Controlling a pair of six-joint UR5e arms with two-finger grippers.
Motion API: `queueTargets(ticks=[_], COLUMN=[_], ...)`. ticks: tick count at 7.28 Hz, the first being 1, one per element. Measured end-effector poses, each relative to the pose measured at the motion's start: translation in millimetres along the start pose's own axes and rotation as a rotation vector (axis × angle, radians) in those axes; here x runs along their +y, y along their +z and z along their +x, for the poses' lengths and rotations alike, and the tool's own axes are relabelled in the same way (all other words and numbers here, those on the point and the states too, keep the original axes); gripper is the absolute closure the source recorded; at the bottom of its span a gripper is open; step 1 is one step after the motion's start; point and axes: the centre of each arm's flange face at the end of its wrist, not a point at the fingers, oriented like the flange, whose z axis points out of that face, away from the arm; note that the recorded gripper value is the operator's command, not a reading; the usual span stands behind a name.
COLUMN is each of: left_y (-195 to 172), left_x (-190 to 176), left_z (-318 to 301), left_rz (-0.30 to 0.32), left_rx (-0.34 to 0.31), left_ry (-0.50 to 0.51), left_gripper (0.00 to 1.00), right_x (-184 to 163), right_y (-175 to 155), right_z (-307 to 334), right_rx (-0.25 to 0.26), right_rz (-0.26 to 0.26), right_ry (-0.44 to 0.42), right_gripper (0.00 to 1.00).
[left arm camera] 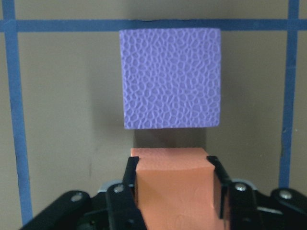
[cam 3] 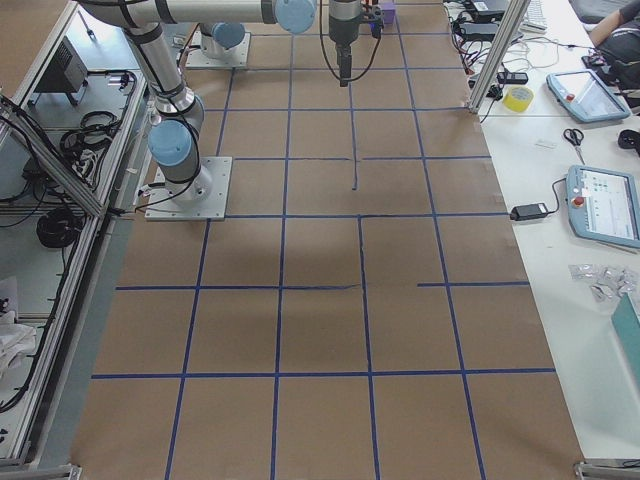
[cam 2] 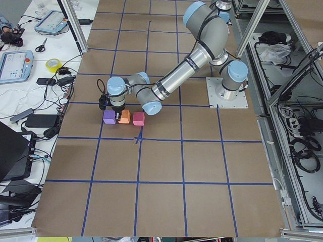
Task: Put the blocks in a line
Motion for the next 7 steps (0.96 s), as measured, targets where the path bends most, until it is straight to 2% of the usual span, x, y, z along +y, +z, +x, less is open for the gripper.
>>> queueTargets(ticks=[3,4,5,7], left_y=[7,9,10,14], left_x=[4,6,8,12], left_z=[0,-2,-5,-8], left_rz=[-0.005,-0.010,-0.013,-0.021], left_rx=[0.000,-0.001,-0.002,0.000], left_ry=[-0.002,-0.005,-0.010,-0.020], left_gripper=[0.73,0.34,0.30,0.30], right_x=[2,2,2,2], right_y=[-3,-2,-2,-1], right_z=[-1,-1,-1,-1], right_rx=[0.001,0.001,0.001,0.002], right_rz=[0.005,0.005,0.004,0.003], right_ry=[0.000,0.000,0.000,0.001], right_gripper=[0.00,0.00,0.00,0.00])
